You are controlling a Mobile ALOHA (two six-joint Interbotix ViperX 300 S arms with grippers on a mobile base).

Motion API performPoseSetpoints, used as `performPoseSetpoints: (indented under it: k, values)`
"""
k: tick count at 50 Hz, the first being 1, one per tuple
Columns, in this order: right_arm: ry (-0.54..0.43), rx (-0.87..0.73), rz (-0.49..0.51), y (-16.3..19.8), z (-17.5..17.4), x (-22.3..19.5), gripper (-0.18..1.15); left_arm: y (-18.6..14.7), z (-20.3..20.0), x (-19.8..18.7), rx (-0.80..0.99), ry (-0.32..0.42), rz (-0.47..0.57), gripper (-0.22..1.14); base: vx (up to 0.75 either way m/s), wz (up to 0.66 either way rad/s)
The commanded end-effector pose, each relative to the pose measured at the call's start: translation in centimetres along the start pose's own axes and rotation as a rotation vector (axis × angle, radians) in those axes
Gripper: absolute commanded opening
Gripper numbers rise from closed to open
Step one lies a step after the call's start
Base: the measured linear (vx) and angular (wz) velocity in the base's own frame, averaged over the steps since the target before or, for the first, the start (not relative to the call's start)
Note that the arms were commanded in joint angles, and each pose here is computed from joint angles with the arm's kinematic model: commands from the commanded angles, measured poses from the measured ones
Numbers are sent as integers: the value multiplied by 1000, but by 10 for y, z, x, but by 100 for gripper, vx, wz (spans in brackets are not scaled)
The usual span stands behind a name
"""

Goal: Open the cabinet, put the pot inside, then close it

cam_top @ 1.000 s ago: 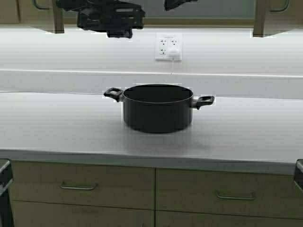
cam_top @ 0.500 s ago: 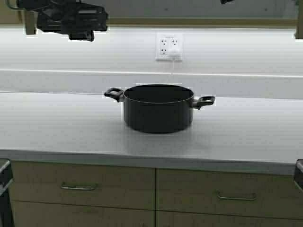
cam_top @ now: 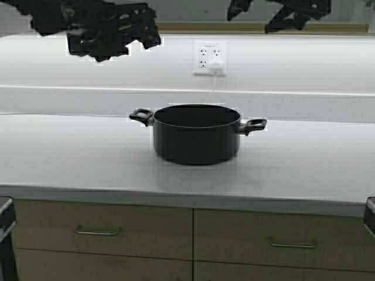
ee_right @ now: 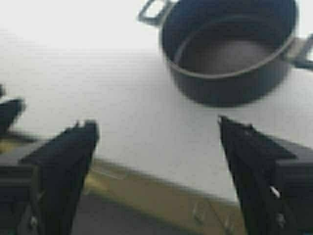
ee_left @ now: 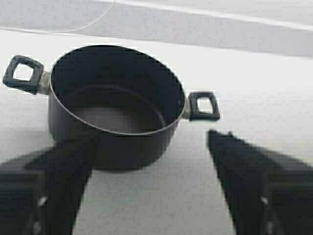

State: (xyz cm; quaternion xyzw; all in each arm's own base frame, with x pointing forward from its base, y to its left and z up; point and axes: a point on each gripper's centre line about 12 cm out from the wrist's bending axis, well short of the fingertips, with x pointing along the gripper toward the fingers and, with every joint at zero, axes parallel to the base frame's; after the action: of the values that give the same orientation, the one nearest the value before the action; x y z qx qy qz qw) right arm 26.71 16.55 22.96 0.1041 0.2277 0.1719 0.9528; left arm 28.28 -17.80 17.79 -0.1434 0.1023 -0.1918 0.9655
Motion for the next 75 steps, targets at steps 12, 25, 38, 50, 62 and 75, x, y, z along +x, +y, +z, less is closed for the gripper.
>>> performPoseSetpoints:
  k: [12,25,38,50,62,75]
  values:
    - [-198,395,-188,-25,-98,16,103,42,-78,-10,-407,-182,-7,102,0,1]
    - [-328,657,-83,-64,-150,43,103,102,-130,11,-755,-294,30,102,1,1]
    - [-436,811,11,-84,-194,63,103,97,-149,49,-823,-240,-120,102,4,2]
    - [-443,809,12,-88,-206,71,103,98,-153,50,-812,-226,-120,102,10,2]
    - [-453,808,19,-87,-206,76,103,98,-156,49,-802,-216,-116,102,11,5]
    - [-473,806,26,-86,-206,87,103,99,-156,58,-798,-238,-124,102,8,3]
